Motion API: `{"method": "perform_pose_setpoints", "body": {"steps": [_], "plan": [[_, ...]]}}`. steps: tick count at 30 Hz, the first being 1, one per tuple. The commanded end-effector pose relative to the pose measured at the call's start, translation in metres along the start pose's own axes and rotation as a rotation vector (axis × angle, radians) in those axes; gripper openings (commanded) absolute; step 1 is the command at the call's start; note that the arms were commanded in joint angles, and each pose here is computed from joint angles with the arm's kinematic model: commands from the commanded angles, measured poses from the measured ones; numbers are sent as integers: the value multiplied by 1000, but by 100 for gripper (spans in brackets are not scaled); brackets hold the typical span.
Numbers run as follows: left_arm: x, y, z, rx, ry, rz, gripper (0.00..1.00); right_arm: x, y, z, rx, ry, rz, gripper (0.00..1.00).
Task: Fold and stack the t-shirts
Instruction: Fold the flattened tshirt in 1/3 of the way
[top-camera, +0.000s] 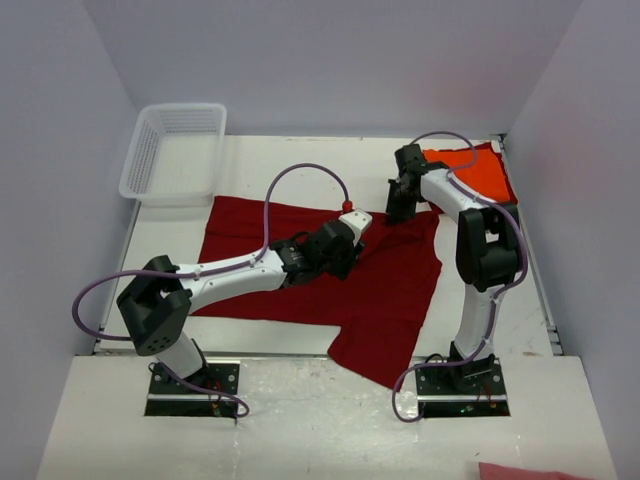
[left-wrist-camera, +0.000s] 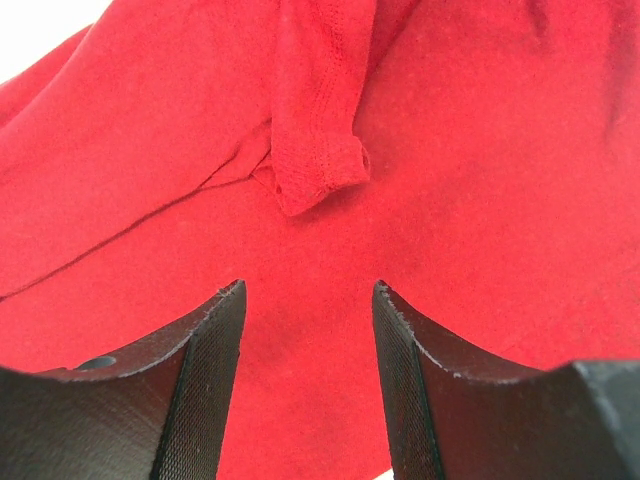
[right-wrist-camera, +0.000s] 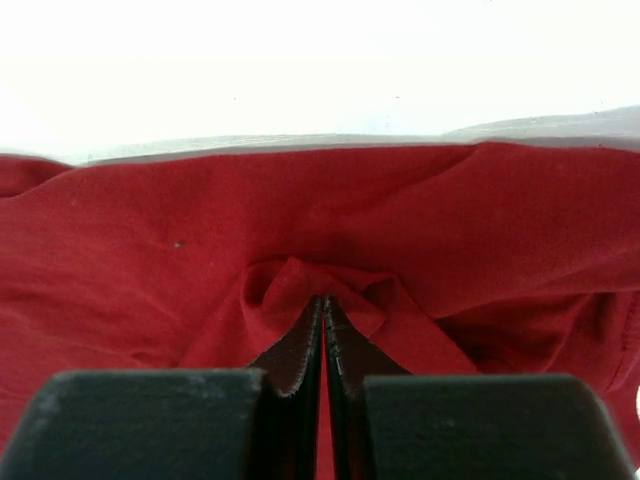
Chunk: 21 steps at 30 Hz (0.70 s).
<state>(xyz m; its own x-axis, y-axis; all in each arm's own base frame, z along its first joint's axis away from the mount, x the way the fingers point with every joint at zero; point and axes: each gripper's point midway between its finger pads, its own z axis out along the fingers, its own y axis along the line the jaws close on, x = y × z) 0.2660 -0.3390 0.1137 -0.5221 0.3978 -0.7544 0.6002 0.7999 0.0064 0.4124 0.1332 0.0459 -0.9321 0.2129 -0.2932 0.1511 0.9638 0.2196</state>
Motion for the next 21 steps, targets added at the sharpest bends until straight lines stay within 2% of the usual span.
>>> {"method": "perform_pose_setpoints", "body": {"steps": [1, 2, 3, 6, 16, 21], "plan": [[-8, -2, 3, 10, -34, -11, 55, -15, 6, -30, -28, -83, 2, 13], [-7, -3, 4, 12, -34, -11, 55, -15, 5, -30, -22, -84, 6, 33], [-7, -3, 4, 15, -33, -12, 55, -13, 2, -30, -12, -89, 6, 39], [-9, -4, 3, 19, -37, -12, 55, -8, -5, -24, 16, -65, 16, 49], [-8, -1, -2, 12, -41, -5, 55, 2, -7, -13, 10, -31, 31, 48], [-9, 0, -3, 13, -47, -2, 55, 2, -5, -8, -3, -27, 30, 41]]}}
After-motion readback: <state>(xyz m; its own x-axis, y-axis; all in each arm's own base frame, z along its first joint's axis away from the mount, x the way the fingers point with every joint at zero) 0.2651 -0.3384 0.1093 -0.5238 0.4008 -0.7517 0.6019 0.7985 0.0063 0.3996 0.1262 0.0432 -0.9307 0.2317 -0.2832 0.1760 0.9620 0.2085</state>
